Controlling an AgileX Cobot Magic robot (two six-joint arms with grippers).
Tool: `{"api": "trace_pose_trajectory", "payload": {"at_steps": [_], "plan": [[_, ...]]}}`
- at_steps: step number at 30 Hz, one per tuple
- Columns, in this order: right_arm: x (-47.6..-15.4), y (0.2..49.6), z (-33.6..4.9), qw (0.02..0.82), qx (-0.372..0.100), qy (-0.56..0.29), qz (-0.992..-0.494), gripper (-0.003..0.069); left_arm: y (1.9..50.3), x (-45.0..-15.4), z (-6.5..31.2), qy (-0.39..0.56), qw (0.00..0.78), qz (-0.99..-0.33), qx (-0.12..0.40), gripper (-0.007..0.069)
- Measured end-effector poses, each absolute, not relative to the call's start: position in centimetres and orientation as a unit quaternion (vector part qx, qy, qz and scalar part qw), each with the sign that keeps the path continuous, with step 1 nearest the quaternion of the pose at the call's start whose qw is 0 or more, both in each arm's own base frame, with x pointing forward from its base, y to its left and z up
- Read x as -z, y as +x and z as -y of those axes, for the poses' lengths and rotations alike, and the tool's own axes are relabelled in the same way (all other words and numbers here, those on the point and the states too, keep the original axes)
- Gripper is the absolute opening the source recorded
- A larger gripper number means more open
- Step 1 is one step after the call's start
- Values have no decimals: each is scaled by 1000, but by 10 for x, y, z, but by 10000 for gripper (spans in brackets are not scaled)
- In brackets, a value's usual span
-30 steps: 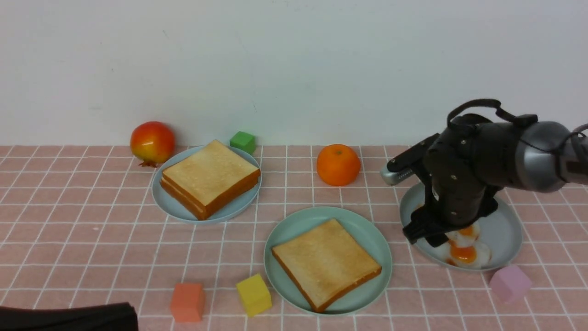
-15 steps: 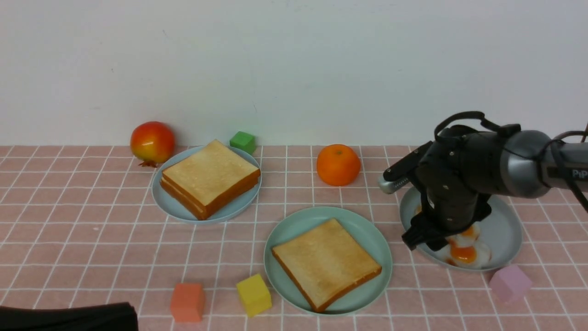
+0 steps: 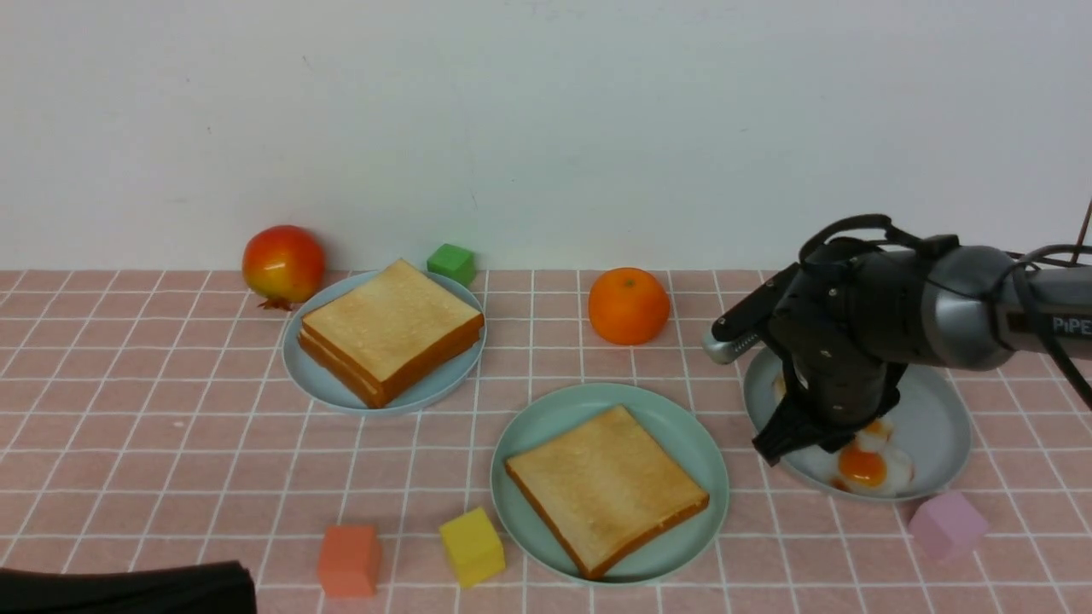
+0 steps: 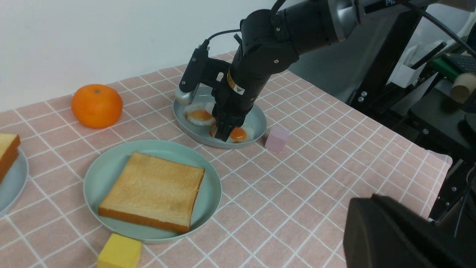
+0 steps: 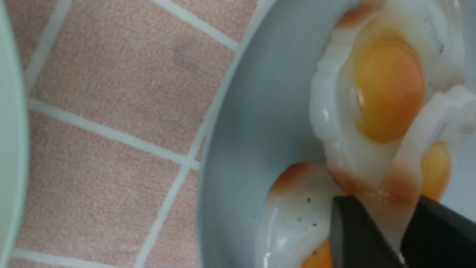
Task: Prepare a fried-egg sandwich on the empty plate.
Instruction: Use the right arm to grab a fried egg, then use the right arm to place the fried egg on the slice of bread in the middle
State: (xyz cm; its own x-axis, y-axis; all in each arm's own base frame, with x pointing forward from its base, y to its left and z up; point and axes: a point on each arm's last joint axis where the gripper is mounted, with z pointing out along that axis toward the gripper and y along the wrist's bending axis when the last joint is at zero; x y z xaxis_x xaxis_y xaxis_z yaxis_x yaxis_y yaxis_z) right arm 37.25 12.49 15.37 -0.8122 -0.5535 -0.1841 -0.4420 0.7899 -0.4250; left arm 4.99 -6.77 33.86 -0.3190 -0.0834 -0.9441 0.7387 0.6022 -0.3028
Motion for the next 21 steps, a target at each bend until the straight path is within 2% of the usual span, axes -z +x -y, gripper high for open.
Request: {"api": "trace_pose_trajectory", "payload": {"at_steps": [3, 6, 10, 12, 13, 17, 21], "plan": [[-157, 371, -126, 148, 195, -273, -930, 121, 50, -339, 68, 229, 537, -716, 383, 12], [-166, 367, -128, 151, 209, -281, -925, 115, 50, -338, 68, 229, 536, -716, 383, 12], [-191, 356, -138, 170, 215, -285, -918, 103, 50, -337, 68, 233, 531, -721, 378, 12], [-221, 340, -149, 197, 214, -278, -916, 104, 51, -333, 69, 241, 520, -732, 368, 12], [-239, 329, -155, 211, 211, -270, -915, 104, 51, -331, 70, 244, 512, -739, 364, 12], [-271, 289, -183, 229, 175, -282, -915, 104, 55, -324, 76, 251, 480, -764, 350, 12], [-279, 247, -226, 236, 124, -341, -901, 104, 58, -321, 79, 253, 469, -774, 344, 12]]}}
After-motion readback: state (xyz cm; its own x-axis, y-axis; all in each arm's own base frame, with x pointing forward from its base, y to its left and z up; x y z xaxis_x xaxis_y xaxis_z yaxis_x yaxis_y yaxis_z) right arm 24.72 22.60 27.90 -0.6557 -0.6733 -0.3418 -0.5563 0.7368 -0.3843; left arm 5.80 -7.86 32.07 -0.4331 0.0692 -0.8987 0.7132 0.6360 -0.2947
